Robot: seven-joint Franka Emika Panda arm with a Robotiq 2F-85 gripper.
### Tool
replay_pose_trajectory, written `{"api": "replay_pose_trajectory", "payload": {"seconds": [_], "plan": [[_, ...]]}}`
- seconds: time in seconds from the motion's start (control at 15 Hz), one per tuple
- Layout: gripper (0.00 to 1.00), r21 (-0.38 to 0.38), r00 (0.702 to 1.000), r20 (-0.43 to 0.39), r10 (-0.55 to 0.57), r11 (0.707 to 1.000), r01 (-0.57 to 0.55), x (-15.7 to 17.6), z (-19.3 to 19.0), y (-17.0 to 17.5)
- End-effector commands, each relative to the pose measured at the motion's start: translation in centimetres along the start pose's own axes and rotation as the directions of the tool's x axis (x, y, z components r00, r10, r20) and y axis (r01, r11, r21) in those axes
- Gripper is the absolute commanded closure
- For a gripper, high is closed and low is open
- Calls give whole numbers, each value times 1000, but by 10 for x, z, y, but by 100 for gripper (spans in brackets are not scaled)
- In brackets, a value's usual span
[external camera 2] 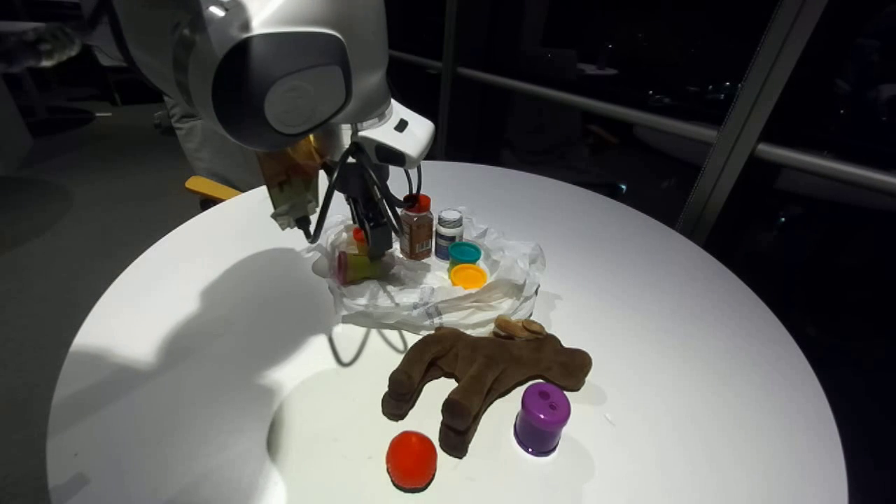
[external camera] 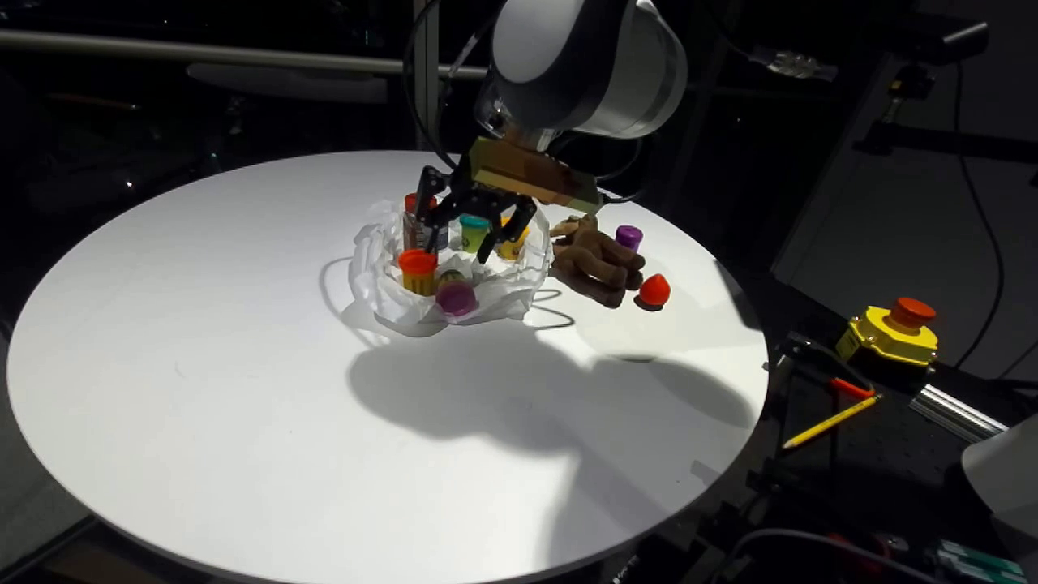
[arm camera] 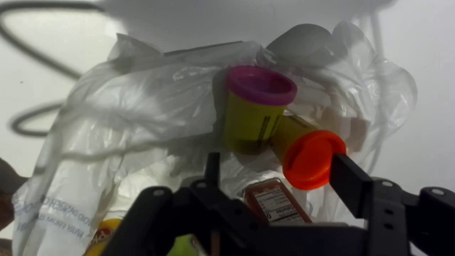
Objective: Pick up all the objects surrounding the white plate and arrange them on the plate
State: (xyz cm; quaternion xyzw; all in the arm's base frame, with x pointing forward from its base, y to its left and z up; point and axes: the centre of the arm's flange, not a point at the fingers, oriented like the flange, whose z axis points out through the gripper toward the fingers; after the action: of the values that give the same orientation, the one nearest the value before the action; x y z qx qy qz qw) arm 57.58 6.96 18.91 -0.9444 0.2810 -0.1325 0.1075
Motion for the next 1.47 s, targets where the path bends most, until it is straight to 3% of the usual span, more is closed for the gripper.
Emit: {"api": "replay_pose_trajectory", "payload": {"seconds": [0.0, 0.2, 0.4, 0.8, 1.0, 1.4], "plan": [[0, 42, 998, -60, -25, 999, 27, -10, -73, 14], [0, -50, 999, -39, -12, 999, 10, -14, -107, 39], [0, -165, 999, 20, 45, 985, -41, -11, -114, 86], [0, -292, 979, 152, 135, 953, -86, -3, -63, 150], [0, -356, 977, 156, 145, 931, -82, -13, -44, 164], [0, -449, 986, 91, 140, 889, -85, -25, -57, 184]]}}
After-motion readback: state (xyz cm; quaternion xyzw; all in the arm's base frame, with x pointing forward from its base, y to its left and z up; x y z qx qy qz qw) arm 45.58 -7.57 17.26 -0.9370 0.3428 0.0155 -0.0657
